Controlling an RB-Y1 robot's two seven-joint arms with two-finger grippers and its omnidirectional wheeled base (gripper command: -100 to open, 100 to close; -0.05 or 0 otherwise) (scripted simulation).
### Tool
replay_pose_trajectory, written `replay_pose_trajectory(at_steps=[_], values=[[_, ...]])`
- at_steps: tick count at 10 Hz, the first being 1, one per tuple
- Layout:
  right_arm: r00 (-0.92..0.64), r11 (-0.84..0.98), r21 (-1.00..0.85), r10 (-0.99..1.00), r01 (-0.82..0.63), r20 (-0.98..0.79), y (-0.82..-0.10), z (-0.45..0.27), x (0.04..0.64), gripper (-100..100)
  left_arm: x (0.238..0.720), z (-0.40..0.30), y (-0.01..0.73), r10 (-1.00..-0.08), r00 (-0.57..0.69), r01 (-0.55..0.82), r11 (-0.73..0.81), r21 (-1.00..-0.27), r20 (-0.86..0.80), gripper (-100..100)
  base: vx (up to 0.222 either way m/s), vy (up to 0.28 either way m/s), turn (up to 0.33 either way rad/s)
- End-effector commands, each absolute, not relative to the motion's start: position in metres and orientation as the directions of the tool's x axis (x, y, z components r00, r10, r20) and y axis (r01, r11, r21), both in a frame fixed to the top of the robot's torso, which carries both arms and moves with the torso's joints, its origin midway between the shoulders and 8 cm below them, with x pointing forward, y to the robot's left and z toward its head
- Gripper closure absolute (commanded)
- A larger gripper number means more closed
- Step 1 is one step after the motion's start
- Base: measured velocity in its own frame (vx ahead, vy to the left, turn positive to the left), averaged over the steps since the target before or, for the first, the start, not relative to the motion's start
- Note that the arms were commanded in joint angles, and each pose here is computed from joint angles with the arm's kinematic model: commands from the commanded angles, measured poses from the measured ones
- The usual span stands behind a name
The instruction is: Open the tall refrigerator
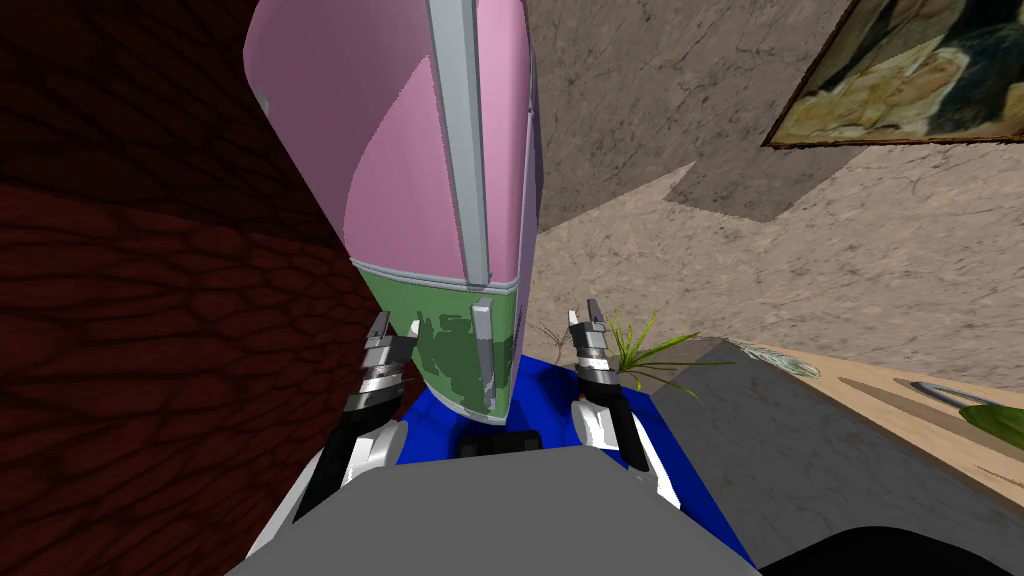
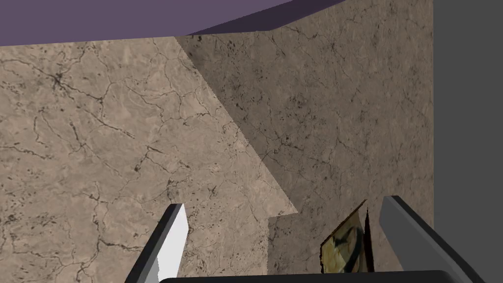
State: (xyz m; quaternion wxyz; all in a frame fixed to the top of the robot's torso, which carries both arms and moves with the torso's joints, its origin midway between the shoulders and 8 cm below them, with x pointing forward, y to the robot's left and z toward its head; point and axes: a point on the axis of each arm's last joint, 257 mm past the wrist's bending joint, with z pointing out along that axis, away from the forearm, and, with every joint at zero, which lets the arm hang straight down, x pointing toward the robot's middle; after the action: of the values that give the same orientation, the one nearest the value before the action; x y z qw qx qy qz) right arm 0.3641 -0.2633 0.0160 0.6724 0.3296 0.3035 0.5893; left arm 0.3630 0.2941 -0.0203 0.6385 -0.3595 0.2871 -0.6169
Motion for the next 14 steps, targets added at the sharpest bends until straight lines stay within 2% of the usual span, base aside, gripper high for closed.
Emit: replay_pose_trajectory(at_steps=[1, 9, 10, 14], values=[[0.121, 0.088, 0.801, 0.992, -0.592, -0.02, -0.263, 0.016, 0.364, 0, 0.363, -0.02, 0.294, -0.994, 0.074, 0.581, -0.02, -0.813, 0.077, 0, 0.0, 0.0, 0.0], [0.121, 0.088, 0.801, 0.992, -0.593, -0.02, -0.263, 0.016, 0.364, 0, 0.363, -0.02, 0.294, -0.994, 0.074, 0.582, -0.02, -0.813, 0.077, 0, 0.0, 0.0, 0.0], [0.121, 0.088, 0.801, 0.992, -0.593, -0.02, -0.263, 0.016, 0.364, 0, 0.374, -0.018, 0.293, -0.997, 0.06, 0.562, 0.002, -0.827, 0.038, -100, -0.001, -0.03, 0.115], [0.121, 0.088, 0.801, 0.992, -0.592, -0.02, -0.263, 0.016, 0.364, 0, 0.394, -0.007, 0.294, -0.999, 0.052, 0.543, 0.037, -0.839, -0.011, -100, -0.013, -0.067, 0.106]])
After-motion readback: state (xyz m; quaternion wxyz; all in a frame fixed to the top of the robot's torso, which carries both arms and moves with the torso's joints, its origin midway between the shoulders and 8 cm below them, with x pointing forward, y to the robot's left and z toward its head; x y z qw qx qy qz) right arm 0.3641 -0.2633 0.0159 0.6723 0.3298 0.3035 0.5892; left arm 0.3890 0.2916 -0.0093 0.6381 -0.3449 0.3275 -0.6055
